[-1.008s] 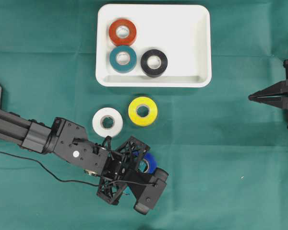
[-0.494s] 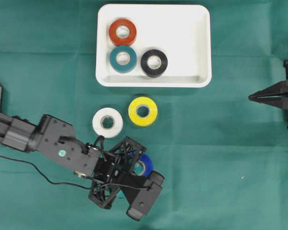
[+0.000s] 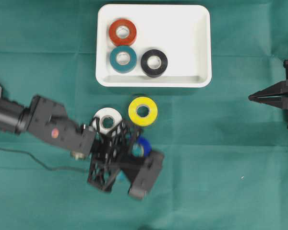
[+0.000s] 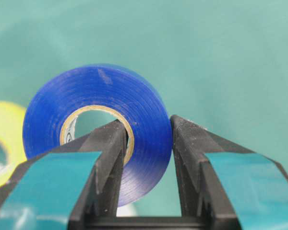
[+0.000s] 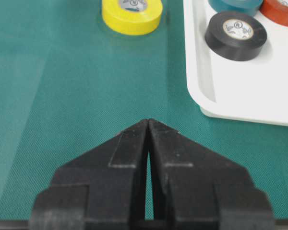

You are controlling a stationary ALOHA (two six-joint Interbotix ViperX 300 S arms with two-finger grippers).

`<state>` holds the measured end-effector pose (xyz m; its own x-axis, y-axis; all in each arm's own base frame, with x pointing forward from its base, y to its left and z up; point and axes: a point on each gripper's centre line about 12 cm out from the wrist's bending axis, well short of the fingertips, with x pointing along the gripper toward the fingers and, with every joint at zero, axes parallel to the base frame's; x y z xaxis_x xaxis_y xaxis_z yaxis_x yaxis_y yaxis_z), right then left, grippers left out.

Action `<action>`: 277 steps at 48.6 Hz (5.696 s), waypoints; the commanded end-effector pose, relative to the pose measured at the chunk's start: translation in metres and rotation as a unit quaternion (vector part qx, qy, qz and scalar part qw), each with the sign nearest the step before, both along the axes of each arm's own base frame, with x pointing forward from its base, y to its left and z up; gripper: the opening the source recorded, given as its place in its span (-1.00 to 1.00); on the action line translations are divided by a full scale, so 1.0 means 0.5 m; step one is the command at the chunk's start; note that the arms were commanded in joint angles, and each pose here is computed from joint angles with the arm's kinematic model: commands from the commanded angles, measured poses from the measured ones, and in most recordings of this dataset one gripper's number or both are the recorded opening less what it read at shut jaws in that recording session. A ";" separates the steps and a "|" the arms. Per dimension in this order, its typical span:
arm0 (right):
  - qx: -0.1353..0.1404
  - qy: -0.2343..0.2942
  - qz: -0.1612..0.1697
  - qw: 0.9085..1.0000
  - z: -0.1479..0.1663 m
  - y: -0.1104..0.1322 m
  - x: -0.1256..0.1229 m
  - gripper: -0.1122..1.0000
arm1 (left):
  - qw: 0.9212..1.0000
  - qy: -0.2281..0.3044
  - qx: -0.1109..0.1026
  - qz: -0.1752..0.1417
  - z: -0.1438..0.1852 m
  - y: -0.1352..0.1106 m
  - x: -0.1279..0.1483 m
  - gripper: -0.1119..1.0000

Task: Put the tape into the white case with the left arm.
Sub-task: 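Close the left gripper on the blue tape roll and lift it, then carry the blue tape into the tray's upper right area, then open the left gripper and withdraw it to the left, then move the left gripper over the white tape roll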

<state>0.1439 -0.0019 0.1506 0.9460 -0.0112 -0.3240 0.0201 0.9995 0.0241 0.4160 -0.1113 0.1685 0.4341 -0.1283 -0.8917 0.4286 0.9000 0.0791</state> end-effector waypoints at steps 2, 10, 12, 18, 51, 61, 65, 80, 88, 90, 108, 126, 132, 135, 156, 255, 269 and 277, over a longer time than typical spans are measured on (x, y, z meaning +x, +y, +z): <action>0.000 -0.006 0.000 1.000 0.007 0.000 0.004 -0.97 | 0.999 -0.027 -0.003 0.031 0.043 0.058 0.007 -0.34; 0.000 -0.007 0.000 1.000 0.008 0.000 0.005 -0.97 | 0.997 -0.032 0.004 0.063 0.041 0.134 0.016 -0.34; 0.000 -0.006 0.000 1.000 0.007 0.000 0.004 -0.97 | 0.997 -0.036 0.007 0.069 0.042 0.152 0.019 -0.34; 0.000 -0.006 0.000 1.000 0.007 0.000 0.004 -0.97 | 0.995 -0.050 0.018 0.086 0.043 0.215 0.027 -0.34; 0.000 -0.007 0.000 1.000 0.006 0.000 0.004 -0.97 | 0.976 -0.104 0.063 0.179 0.027 0.475 0.036 -0.34; 0.000 -0.007 0.001 1.000 0.005 0.000 0.003 -0.97 | 0.974 -0.099 0.069 0.190 0.011 0.514 0.044 -0.34; 0.000 -0.008 0.001 1.000 0.006 0.000 0.004 -0.97 | 0.974 -0.100 0.072 0.192 0.010 0.526 0.047 -0.34; 0.000 -0.007 0.001 1.000 0.005 0.000 0.003 -0.97 | 0.975 -0.095 0.078 0.187 -0.005 0.540 0.060 -0.34; 0.000 -0.008 0.000 1.000 0.006 0.000 0.003 -0.97 | 0.975 -0.089 0.077 0.187 -0.020 0.542 0.065 -0.34; 0.000 -0.007 0.000 1.000 0.005 0.000 0.003 -0.97 | 0.975 -0.089 0.076 0.187 -0.023 0.542 0.066 -0.34; 0.000 -0.008 0.001 1.000 0.006 0.000 0.003 -0.97 | 0.975 -0.090 0.074 0.191 -0.024 0.543 0.068 0.02; 0.000 -0.008 0.001 1.000 0.005 0.000 0.003 -0.97 | 0.975 -0.090 0.074 0.189 -0.018 0.534 0.057 0.52; 0.000 -0.008 0.000 1.000 0.005 0.000 0.003 -0.97 | 0.975 -0.094 0.073 0.186 -0.005 0.523 0.049 0.52; 0.000 -0.008 0.000 1.000 0.005 0.000 0.003 -0.97 | 0.976 -0.096 0.072 0.184 0.003 0.513 0.041 0.51; 0.000 -0.008 0.001 1.000 0.005 0.000 0.003 -0.97 | 0.978 -0.097 0.034 0.180 0.044 0.385 -0.072 0.51; 0.000 -0.008 0.000 1.000 0.004 0.000 0.002 -0.97 | 0.982 -0.146 -0.028 0.118 0.025 0.202 -0.412 0.51; 0.000 -0.008 0.001 1.000 0.004 0.000 0.002 -0.97 | 0.984 -0.136 -0.028 0.113 0.020 0.197 -0.404 0.51; 0.000 -0.008 0.001 1.000 0.004 0.000 0.002 -0.97 | 0.984 -0.140 -0.030 0.104 0.022 0.188 -0.394 0.51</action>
<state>0.1426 -0.0018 0.1483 0.9465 -0.0105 -0.3226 0.0189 0.9996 0.0230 0.2109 -0.0127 0.1720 0.6621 -0.0450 -0.7480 0.1919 0.9751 0.1113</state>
